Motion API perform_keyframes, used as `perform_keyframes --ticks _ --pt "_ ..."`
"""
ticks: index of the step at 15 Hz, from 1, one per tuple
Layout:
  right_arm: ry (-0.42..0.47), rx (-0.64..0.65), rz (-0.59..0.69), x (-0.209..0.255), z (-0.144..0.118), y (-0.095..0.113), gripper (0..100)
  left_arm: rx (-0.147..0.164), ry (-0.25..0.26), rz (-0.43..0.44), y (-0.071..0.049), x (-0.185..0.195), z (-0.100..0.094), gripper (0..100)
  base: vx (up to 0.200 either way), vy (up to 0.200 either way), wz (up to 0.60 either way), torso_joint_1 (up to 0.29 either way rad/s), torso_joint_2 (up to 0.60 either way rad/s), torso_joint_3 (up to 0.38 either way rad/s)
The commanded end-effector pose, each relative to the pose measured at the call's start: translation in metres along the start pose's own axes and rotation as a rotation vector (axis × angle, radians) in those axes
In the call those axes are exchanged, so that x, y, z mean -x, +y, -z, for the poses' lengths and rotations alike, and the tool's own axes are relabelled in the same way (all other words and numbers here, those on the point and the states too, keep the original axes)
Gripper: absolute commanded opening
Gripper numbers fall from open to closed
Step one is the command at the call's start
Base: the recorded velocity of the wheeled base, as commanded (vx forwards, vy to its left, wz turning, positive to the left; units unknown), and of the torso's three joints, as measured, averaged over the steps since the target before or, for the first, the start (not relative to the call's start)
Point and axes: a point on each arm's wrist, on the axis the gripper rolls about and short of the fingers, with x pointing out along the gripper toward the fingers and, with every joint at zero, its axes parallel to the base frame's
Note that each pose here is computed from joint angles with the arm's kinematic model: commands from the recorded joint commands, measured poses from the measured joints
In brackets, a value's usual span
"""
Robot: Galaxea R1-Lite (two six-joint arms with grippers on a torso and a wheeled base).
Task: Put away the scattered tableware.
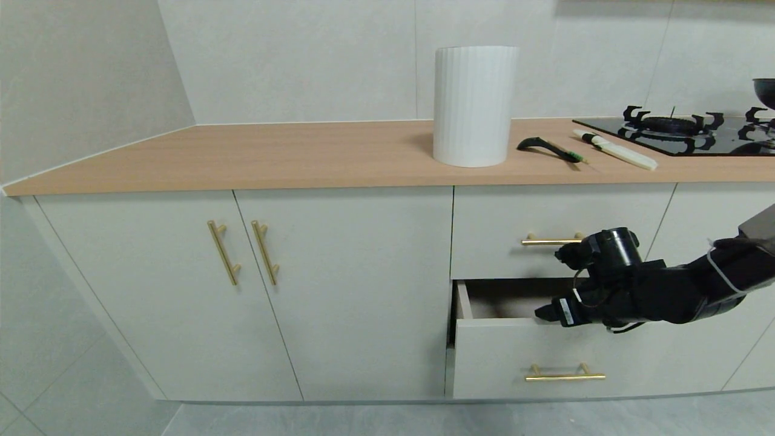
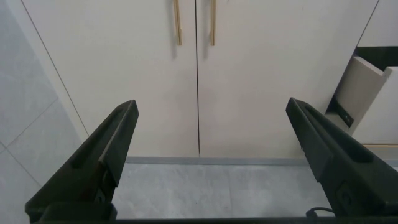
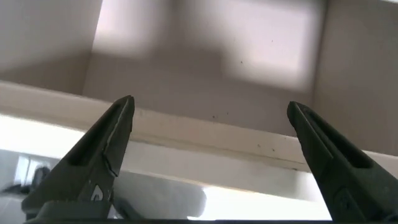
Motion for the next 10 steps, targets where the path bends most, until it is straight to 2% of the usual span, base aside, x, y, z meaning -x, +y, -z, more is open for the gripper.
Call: perform_keyframes --ticks 1,10 --pt "0.006 0.016 -0.013 0.009 -0.001 0.0 100 0.0 0.0 -0.001 0.0 0.0 0.0 100 0.0 0.0 0.0 0.0 0.0 0.0" --pt "0.208 0.153 -0.07 0.039 0.015 0.002 100 0.0 0.001 -0.001 0.0 0.0 0.0 100 0.0 0.0 0.0 0.0 0.0 0.0"
